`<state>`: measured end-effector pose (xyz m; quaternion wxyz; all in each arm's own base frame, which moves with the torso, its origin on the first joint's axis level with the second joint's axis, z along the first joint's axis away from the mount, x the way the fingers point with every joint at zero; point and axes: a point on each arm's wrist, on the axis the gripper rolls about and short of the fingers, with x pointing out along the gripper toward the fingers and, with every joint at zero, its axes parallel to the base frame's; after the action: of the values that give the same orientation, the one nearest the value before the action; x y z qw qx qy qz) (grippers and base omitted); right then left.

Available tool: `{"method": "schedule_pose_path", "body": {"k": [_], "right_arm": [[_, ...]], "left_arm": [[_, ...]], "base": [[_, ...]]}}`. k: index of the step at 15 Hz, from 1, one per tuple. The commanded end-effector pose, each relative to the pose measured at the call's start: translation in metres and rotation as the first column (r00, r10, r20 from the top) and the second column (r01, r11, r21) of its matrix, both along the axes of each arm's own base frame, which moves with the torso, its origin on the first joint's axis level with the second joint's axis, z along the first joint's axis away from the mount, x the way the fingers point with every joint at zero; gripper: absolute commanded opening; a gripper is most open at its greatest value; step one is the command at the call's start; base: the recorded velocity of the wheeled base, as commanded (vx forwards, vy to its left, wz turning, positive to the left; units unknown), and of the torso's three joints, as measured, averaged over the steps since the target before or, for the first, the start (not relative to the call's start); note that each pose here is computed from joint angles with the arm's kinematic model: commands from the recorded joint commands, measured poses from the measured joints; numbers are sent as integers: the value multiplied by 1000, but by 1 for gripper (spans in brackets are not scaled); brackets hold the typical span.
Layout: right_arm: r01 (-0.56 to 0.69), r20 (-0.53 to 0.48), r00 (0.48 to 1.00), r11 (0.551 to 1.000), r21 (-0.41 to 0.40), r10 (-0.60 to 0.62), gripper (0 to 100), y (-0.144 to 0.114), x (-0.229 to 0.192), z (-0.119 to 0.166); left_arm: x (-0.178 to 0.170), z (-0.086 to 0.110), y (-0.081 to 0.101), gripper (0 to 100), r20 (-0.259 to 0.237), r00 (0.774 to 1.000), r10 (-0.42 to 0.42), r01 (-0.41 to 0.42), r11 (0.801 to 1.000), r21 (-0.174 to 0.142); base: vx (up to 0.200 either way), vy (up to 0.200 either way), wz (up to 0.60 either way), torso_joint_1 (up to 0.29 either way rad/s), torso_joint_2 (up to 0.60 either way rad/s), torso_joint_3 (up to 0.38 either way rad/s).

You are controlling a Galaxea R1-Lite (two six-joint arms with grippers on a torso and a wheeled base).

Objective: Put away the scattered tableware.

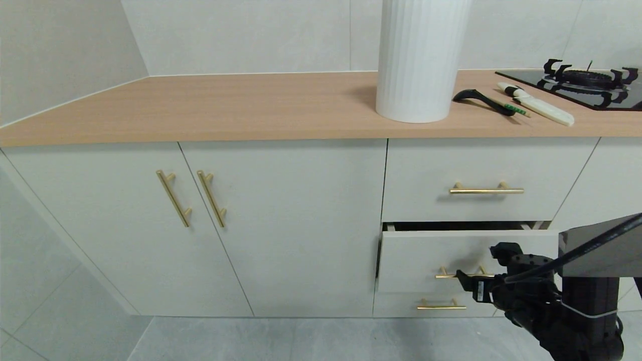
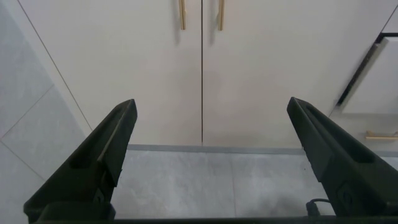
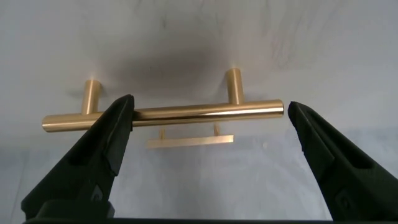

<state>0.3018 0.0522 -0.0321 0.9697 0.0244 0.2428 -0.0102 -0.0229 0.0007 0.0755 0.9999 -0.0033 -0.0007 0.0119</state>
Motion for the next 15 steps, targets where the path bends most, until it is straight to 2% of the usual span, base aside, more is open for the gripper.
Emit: {"method": "schedule_pose_path", "body": {"k": [1, 3, 4, 5, 6, 8, 11, 15], "right_arm": [[-60, 0, 998, 998, 33, 60, 100, -2, -22, 48], [-97, -22, 995, 994, 50, 98, 100, -3, -34, 71], [-135, -33, 990, 988, 71, 137, 100, -4, -49, 99], [-151, -27, 988, 985, 79, 153, 100, -4, -55, 112], [-180, -6, 983, 980, 90, 181, 100, -4, -67, 138], [-207, 54, 978, 974, 95, 203, 100, -1, -84, 170], [-246, 130, 964, 965, 91, 233, 100, 5, -95, 187], [-239, 132, 965, 967, 91, 226, 100, 9, -82, 177]], "left_arm": [[0, 0, 0, 100, -1, 1000, 1, -1, 1000, -1], [0, 0, 0, 100, -1, 1000, 1, -1, 1000, 0], [0, 0, 0, 100, -1, 1000, 1, -1, 1000, -1], [0, 0, 0, 100, -1, 1000, 1, -1, 1000, -1], [0, 0, 0, 100, -1, 1000, 1, -1, 1000, -1], [0, 0, 0, 100, -1, 1000, 1, -1, 1000, -1], [0, 0, 0, 100, -1, 1000, 1, -1, 1000, -1], [0, 0, 0, 100, -1, 1000, 1, -1, 1000, -1]], "base": [[0, 0, 0, 0, 0, 0], [0, 0, 0, 0, 0, 0], [0, 0, 0, 0, 0, 0], [0, 0, 0, 0, 0, 0], [0, 0, 0, 0, 0, 0], [0, 0, 0, 0, 0, 0], [0, 0, 0, 0, 0, 0], [0, 0, 0, 0, 0, 0]]}}
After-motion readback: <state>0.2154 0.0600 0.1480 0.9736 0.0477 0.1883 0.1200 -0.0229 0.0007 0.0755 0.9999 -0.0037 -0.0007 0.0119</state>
